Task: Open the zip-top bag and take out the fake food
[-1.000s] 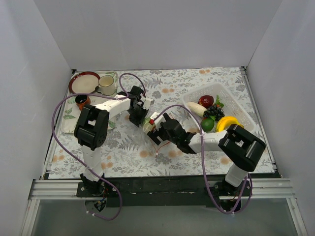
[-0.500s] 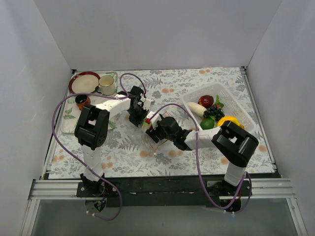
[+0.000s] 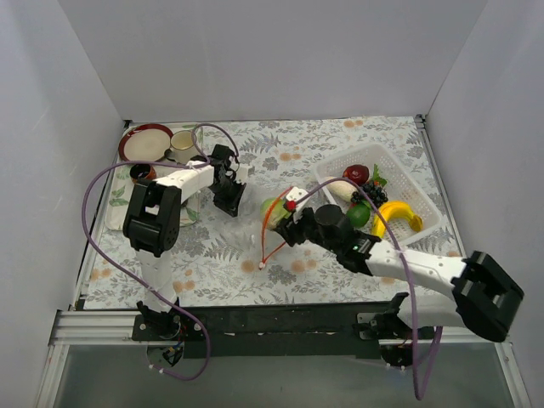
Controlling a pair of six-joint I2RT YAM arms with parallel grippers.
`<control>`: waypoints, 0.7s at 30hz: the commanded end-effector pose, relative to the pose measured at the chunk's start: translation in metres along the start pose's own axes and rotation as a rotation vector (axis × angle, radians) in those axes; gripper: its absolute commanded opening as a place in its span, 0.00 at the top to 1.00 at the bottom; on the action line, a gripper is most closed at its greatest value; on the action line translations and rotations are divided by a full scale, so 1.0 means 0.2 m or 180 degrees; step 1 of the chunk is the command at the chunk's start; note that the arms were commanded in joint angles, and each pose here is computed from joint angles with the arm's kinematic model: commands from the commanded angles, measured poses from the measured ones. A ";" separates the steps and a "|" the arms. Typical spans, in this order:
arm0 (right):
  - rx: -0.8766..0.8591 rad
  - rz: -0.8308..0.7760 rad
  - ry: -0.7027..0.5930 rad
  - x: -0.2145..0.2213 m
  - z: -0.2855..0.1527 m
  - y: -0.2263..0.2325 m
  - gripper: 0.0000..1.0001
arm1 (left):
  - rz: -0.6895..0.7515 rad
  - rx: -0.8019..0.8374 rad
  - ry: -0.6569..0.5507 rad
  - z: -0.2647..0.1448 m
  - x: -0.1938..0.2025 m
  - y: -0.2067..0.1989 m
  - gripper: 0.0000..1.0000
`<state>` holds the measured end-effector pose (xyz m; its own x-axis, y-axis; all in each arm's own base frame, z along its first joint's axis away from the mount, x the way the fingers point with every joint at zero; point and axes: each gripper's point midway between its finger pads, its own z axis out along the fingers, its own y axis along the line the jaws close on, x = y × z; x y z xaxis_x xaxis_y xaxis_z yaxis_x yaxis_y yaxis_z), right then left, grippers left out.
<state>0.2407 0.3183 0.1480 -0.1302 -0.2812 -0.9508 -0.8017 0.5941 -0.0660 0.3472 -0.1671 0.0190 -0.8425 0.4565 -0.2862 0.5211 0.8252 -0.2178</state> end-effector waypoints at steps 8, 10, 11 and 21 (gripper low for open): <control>0.0644 0.0169 0.0006 -0.14 -0.54 -0.19 0.61 | -0.0046 -0.0163 0.0214 0.12 0.10 0.14 1.00; 0.1183 0.0154 -0.0162 -0.22 -0.63 -0.34 0.60 | -0.0053 -0.0143 0.0215 0.13 0.09 0.14 1.00; 0.1394 0.0146 -0.0274 -0.27 -0.68 -0.40 0.60 | -0.0061 -0.0111 0.0199 0.12 0.09 0.13 1.00; 0.3264 0.0553 0.0001 -0.03 -0.85 -1.07 0.76 | -0.0153 0.0222 -0.0238 -0.01 -0.19 0.01 1.00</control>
<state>0.2805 0.1203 0.2199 -0.1578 -0.2762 -0.9481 -0.1443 0.9562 -0.2545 0.3670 -0.1703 0.0215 -0.8607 0.4038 -0.3100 0.4861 0.8328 -0.2649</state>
